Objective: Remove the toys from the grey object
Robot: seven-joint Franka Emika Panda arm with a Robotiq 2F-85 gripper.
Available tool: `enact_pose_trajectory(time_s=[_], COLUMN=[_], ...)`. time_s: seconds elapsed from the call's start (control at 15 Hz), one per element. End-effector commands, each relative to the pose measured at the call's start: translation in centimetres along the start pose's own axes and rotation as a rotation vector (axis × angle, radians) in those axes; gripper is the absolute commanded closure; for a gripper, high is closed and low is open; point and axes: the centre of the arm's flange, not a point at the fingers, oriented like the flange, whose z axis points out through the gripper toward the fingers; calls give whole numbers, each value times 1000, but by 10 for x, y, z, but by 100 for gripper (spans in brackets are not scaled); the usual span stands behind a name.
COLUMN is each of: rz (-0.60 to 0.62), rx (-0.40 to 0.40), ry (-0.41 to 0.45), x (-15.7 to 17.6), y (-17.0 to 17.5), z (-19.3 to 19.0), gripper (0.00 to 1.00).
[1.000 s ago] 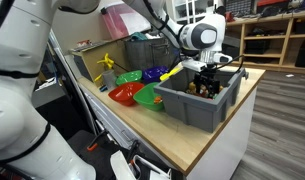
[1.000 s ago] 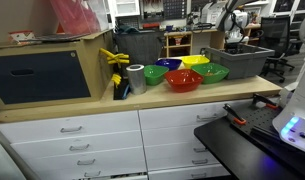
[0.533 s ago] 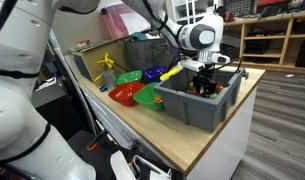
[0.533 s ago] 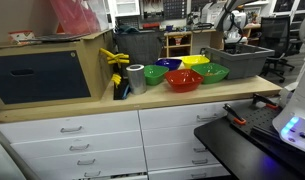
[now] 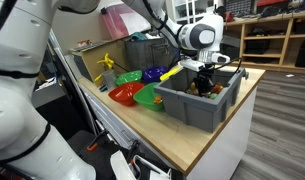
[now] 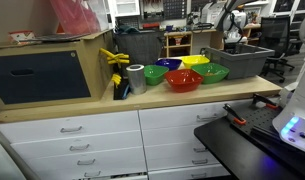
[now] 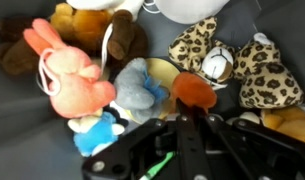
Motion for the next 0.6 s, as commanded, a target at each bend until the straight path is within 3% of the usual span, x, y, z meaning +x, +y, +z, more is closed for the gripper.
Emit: enact_pose_trajectory(time_s=[0.0,0.53], rz=[2,-14], rx=[18,42], ry=[0,55], x=[-11,-20], y=[1,-2], z=[-15,-56], gripper=[98,99])
